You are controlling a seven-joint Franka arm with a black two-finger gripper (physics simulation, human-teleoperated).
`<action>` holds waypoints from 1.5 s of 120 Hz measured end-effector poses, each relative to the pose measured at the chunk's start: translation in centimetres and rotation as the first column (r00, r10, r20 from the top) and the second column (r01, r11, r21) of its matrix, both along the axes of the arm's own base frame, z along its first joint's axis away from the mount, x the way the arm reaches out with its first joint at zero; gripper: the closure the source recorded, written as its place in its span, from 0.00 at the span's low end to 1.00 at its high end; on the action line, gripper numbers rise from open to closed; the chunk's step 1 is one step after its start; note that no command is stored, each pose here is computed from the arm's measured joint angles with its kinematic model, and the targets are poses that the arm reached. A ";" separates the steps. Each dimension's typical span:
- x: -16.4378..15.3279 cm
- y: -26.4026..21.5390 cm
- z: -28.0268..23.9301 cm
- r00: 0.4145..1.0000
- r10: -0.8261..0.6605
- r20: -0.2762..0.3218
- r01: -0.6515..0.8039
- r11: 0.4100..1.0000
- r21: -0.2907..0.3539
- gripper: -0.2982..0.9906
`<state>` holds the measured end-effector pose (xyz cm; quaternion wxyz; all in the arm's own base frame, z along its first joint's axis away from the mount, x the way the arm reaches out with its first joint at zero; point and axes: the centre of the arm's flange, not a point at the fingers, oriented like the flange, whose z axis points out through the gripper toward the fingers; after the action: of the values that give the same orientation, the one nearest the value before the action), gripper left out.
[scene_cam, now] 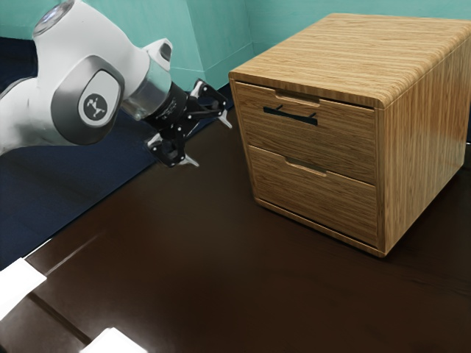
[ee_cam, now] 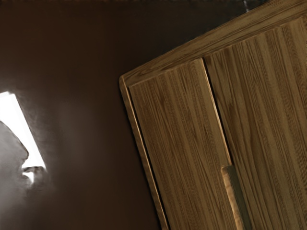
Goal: Pull the drawer handle with one arm to open the drawer
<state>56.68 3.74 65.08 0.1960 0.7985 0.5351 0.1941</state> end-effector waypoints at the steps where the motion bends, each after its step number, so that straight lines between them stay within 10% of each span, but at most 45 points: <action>1: 0.3 0.1 -0.2 1.000 0.005 0.006 -0.005 1.000 -0.003 0.26; 35: -1.9 -5.5 3.3 0.967 0.055 0.249 -0.010 0.984 -0.180 0.33; 57: 1.6 -8.2 0.4 0.971 0.087 0.222 -0.019 0.957 -0.290 0.39; 99: 4.6 -6.7 -0.8 0.952 0.151 0.266 -0.066 0.951 -0.303 0.36; 180: 6.6 -8.0 -1.6 0.954 0.129 0.270 -0.049 0.957 -0.287 0.77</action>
<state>63.31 -4.24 63.44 0.3718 0.7016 0.5587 0.2394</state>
